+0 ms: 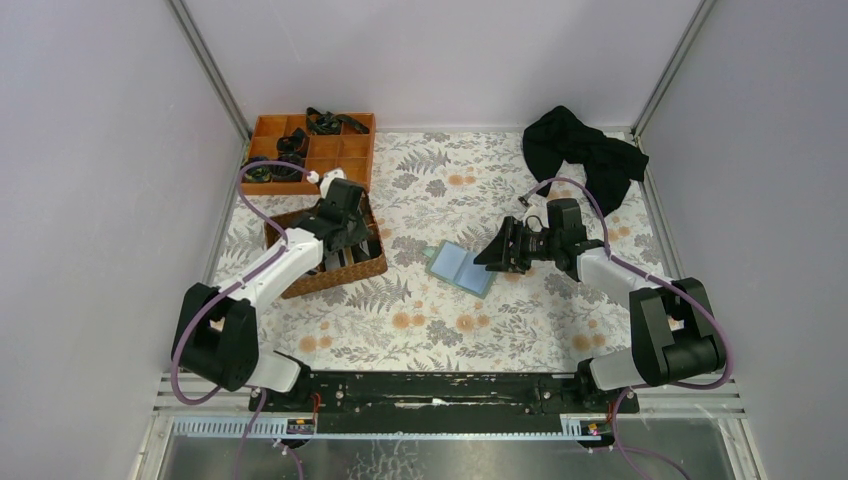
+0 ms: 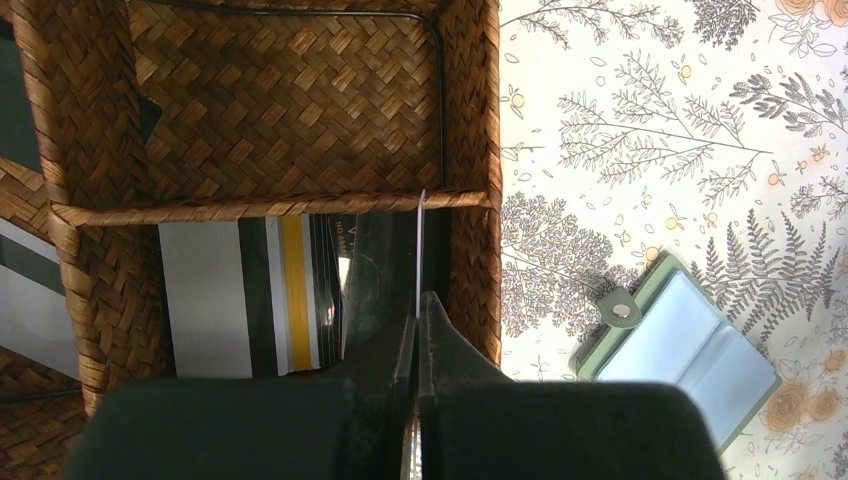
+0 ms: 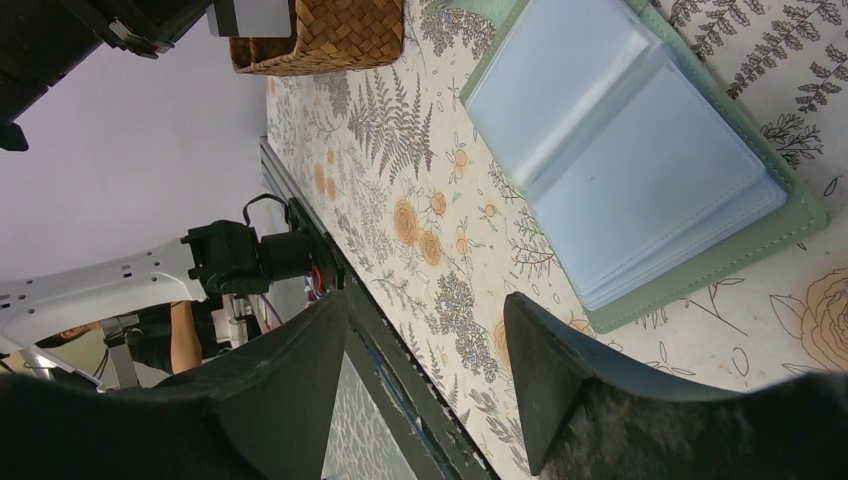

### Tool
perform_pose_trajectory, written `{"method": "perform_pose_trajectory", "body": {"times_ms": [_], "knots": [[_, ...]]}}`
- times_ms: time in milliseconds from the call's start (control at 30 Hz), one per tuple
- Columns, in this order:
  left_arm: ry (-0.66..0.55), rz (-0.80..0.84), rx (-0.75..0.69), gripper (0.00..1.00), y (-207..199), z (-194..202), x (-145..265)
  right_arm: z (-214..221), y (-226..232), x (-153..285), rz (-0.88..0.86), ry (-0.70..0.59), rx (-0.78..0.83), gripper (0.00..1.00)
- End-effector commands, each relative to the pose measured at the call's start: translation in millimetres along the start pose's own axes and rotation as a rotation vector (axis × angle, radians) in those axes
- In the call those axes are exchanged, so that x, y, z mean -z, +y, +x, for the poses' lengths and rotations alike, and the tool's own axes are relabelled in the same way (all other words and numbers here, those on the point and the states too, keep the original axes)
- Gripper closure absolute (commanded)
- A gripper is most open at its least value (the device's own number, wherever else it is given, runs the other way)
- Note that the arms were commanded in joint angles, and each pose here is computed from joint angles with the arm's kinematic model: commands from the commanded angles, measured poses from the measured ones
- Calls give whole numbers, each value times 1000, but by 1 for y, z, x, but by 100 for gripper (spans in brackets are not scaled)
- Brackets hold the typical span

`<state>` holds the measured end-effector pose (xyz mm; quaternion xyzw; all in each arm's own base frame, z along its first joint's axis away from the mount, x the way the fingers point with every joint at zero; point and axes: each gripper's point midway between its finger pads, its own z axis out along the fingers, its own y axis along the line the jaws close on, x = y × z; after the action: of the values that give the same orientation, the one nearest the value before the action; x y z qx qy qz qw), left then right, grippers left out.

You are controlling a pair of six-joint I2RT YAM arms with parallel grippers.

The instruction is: Take the credit cards out of the card holder

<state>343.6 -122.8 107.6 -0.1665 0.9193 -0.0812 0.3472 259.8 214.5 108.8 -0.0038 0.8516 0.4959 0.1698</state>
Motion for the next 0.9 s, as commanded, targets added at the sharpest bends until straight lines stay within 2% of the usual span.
{"method": "perform_pose_trajectory", "body": {"times_ms": [0,333,667,867], "knots": [[29,19,9,100,2,10,2,-4,12,4,-45,-19,39,34],[29,15,18,100,3,11,1,-3,12,3,-51,-20,36,34],[44,-11,19,100,6,19,-17,-2,8,1,-45,-11,24,34],[30,-16,21,100,1,10,-24,-4,7,0,-40,-9,24,34]]}}
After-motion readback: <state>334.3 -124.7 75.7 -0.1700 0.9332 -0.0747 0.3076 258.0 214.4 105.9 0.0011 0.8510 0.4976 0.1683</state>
